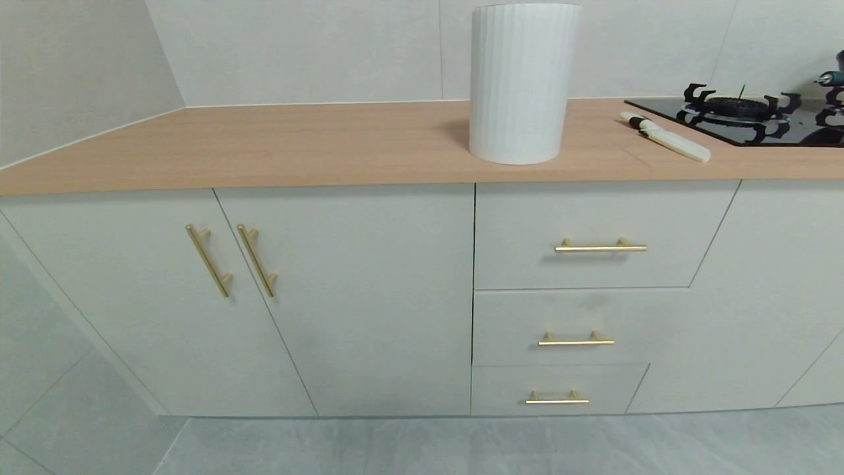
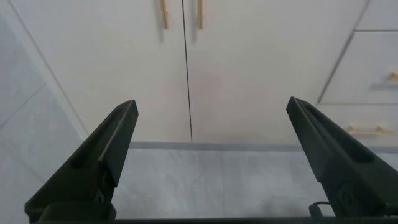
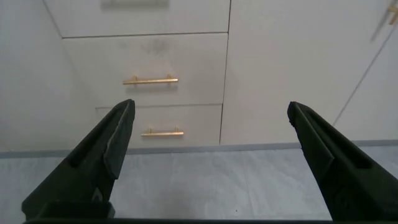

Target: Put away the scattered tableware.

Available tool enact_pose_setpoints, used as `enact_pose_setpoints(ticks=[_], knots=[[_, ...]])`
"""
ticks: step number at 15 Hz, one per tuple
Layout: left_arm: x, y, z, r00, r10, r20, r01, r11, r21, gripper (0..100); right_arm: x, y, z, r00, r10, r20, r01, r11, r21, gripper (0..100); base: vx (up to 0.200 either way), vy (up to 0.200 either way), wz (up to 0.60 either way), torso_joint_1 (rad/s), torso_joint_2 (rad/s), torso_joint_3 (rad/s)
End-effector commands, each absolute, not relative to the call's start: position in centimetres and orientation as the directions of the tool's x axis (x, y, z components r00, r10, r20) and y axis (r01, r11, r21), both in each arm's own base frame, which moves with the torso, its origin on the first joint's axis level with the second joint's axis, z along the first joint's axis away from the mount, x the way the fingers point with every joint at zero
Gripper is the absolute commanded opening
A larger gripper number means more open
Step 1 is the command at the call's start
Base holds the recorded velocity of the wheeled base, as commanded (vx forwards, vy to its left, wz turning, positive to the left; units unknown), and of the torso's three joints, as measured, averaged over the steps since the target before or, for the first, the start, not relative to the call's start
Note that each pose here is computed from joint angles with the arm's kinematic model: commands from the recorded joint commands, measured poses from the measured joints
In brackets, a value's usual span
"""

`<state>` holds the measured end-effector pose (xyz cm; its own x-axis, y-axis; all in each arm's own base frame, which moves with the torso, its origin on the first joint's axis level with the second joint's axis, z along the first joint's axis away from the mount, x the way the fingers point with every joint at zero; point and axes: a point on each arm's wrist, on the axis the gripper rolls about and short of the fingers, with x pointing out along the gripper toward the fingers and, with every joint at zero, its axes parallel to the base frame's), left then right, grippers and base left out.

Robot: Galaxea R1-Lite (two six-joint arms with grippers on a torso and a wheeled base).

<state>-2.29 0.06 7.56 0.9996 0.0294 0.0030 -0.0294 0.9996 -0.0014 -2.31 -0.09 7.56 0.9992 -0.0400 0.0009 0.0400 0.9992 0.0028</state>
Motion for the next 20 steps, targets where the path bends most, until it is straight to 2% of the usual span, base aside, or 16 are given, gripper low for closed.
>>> enact_pose_setpoints(ticks=[1, 10, 20], knots=[[-2.28, 0.06, 7.56, 1.000, 0.031, 0.002, -0.031, 1.000, -0.003, 100, -2.29, -0.09, 7.56, 0.999, -0.040, -0.002, 0.040, 0.999, 0.003, 100, 0.200, 0.000, 0.00, 0.007, 0.01, 0.007], [-2.28, 0.06, 7.56, 1.000, 0.031, 0.002, -0.031, 1.000, -0.003, 100, -2.31, -0.09, 7.60, 0.999, -0.040, 0.000, 0.040, 0.999, 0.003, 100, 0.200, 0.000, 0.00, 0.002, 0.00, 0.001], [-2.28, 0.06, 7.56, 1.000, 0.031, 0.002, -0.031, 1.000, -0.005, 100, -2.29, -0.09, 7.56, 0.999, -0.040, -0.002, 0.040, 0.999, 0.003, 100, 0.000, 0.000, 0.00, 0.000, 0.00, 0.000]])
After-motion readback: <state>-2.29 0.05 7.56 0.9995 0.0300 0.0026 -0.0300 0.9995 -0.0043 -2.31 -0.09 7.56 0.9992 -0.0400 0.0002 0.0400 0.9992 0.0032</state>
